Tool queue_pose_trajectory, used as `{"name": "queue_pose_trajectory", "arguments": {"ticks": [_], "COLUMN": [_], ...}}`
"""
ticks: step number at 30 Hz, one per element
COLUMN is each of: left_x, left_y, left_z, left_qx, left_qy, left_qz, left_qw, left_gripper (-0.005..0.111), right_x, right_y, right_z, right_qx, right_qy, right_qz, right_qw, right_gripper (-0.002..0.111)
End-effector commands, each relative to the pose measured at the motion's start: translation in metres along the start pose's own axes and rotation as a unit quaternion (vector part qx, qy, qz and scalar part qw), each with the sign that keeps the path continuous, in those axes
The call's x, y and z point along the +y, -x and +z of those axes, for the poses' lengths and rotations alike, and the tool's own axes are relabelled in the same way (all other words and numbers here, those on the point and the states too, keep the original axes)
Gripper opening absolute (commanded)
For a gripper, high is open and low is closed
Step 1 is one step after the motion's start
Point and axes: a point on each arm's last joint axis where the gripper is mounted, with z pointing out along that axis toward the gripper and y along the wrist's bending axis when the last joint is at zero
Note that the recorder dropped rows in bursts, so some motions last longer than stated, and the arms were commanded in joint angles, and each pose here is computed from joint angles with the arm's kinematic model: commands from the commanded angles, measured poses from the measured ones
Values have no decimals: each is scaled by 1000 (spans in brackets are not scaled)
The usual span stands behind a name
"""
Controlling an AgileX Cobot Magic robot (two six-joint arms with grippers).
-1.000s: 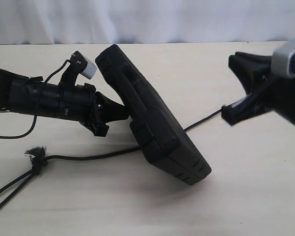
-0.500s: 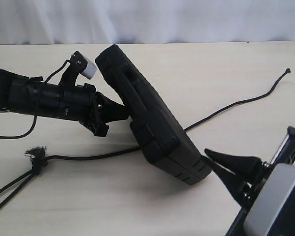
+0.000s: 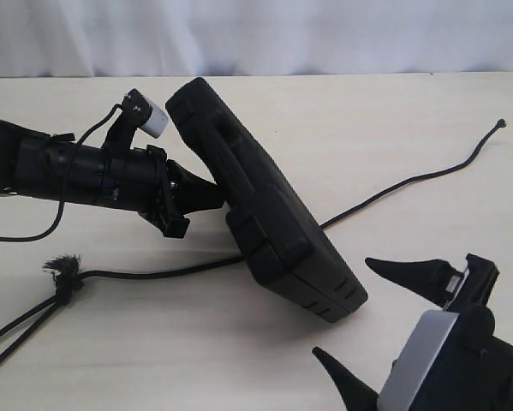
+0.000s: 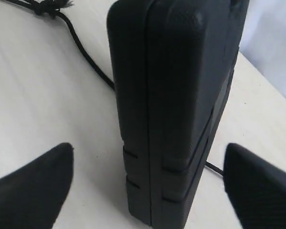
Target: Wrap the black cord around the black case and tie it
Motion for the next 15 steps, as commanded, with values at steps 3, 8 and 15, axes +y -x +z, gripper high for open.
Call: {"name": "queue_pose_trajectory", "arguments": {"ticks": [3, 8, 15], "left_x": [-2, -2, -2], "left_y": [5, 5, 5], "left_z": [1, 1, 1], "left_qx": [-14, -14, -14], "left_qy": [-8, -8, -8], "left_qz": [11, 2, 2], "left_qw": [1000, 1000, 1000], "left_gripper": [0, 0, 0], "right_x": [2, 14, 27], "right_y": [4, 3, 7], "right_z": [10, 25, 58], "right_qx": [-35, -59, -50], "right_qy": [-29, -32, -92], "right_qz": [35, 16, 3], "right_qw": [998, 998, 995], "right_gripper": [91, 90, 90]}}
